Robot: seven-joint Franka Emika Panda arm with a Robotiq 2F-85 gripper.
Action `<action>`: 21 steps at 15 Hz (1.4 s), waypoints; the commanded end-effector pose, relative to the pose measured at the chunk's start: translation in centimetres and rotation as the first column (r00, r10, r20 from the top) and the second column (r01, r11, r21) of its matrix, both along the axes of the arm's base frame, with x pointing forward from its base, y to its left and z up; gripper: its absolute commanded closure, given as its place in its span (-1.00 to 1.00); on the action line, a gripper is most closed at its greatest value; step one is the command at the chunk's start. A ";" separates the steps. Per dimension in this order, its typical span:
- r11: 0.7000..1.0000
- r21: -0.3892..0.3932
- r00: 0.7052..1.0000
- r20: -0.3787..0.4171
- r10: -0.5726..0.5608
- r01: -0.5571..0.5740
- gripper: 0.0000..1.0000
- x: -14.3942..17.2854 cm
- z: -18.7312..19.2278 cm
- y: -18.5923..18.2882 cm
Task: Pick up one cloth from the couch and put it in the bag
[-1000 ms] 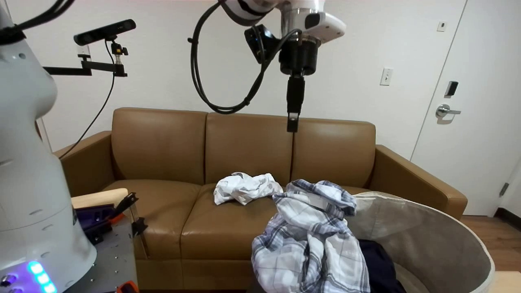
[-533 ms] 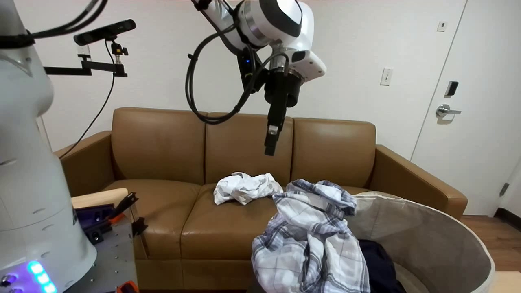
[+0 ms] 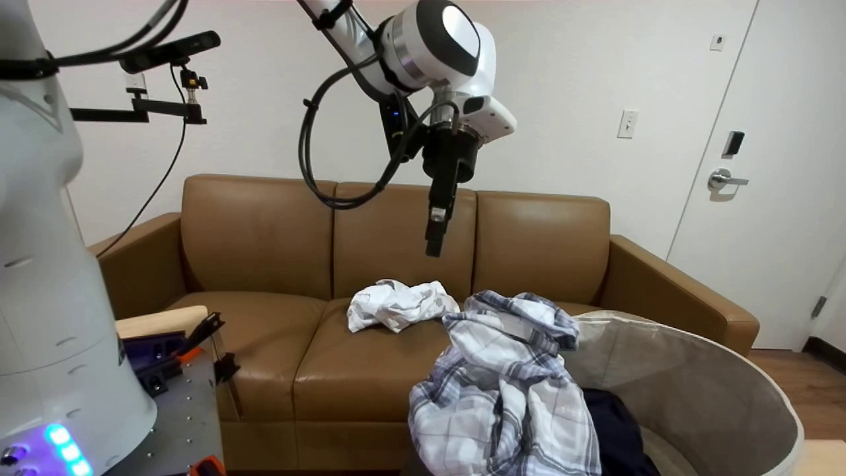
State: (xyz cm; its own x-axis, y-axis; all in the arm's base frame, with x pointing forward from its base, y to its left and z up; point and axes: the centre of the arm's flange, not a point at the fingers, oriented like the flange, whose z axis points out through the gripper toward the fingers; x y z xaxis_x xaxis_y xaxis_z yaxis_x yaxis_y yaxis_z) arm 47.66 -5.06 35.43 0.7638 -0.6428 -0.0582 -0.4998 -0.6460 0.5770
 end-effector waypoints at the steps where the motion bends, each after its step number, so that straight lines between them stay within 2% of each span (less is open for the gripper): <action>1: 0.987 -0.064 0.984 -0.103 0.143 -0.150 -1.00 1.9 -2.7 1.2; 5: 0.947 -0.059 0.932 -0.211 0.296 -0.315 -1.00 3.3 -9.6 2.7; 8: 0.896 -0.093 0.869 -0.304 0.391 -0.435 -1.00 3.8 -13.9 3.1; 10: 0.849 -0.130 0.821 -0.365 0.439 -0.512 -1.00 3.7 -15.8 3.0; 13: 0.796 -0.181 0.769 -0.448 0.456 -0.578 -1.00 4.3 -18.0 2.4; 16: 0.771 -0.220 0.749 -0.494 0.440 -0.598 -1.00 4.6 -19.4 1.7; 17: 0.768 -0.225 0.747 -0.501 0.436 -0.600 -0.50 4.8 -19.6 1.6; 18: 0.769 -0.235 0.751 -0.503 0.428 -0.595 -0.47 4.9 -19.5 1.6; 21: 0.781 -0.224 0.755 -0.502 0.421 -0.583 -0.09 5.0 -18.4 1.4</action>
